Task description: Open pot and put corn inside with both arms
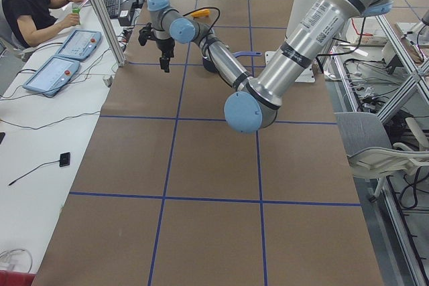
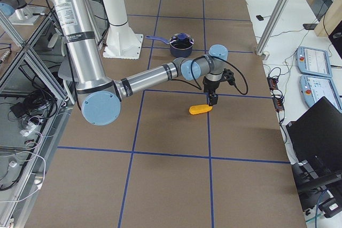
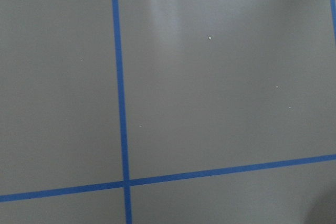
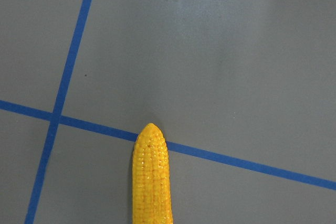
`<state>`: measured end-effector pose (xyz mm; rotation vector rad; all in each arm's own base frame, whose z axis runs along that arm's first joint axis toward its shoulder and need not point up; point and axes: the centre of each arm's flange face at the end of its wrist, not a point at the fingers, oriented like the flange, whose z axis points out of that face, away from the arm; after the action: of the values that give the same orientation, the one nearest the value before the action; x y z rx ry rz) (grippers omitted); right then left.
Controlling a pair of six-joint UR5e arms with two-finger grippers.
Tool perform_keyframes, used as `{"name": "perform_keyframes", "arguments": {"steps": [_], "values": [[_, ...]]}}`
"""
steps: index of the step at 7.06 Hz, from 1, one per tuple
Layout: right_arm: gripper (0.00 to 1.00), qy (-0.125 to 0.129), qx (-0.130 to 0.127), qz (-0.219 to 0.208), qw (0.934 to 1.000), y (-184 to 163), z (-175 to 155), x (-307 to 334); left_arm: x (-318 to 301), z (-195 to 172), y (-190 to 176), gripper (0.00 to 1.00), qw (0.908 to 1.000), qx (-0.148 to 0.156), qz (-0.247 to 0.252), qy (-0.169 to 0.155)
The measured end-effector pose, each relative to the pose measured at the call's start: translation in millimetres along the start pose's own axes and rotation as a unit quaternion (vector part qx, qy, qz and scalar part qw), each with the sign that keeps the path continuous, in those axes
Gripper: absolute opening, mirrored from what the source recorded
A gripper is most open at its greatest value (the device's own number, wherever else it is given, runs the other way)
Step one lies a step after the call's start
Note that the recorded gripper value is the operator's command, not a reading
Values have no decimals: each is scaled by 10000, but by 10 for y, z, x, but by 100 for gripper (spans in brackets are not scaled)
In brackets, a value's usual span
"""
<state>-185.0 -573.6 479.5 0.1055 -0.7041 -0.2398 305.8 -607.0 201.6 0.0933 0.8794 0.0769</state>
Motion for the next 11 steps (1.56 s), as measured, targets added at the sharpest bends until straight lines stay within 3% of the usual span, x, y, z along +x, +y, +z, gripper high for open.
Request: {"name": "perform_keyframes", "arguments": {"steps": [3, 5, 9, 11], "values": [[100, -4, -211, 3, 9998, -78, 230, -59, 1259, 218, 358, 100, 9994, -217, 267, -82], [100, 3, -369, -32, 9993, -169, 478, -102, 1963, 394, 640, 100, 9993, -189, 292, -114], [98, -36, -561, -341, 9978, -40, 1046, -174, 2335, 551, 812, 100, 9992, -202, 349, 5], [74, -21, -656, -426, 9969, 78, 1184, -196, 2353, 577, 823, 100, 9992, -206, 343, 23]]}}
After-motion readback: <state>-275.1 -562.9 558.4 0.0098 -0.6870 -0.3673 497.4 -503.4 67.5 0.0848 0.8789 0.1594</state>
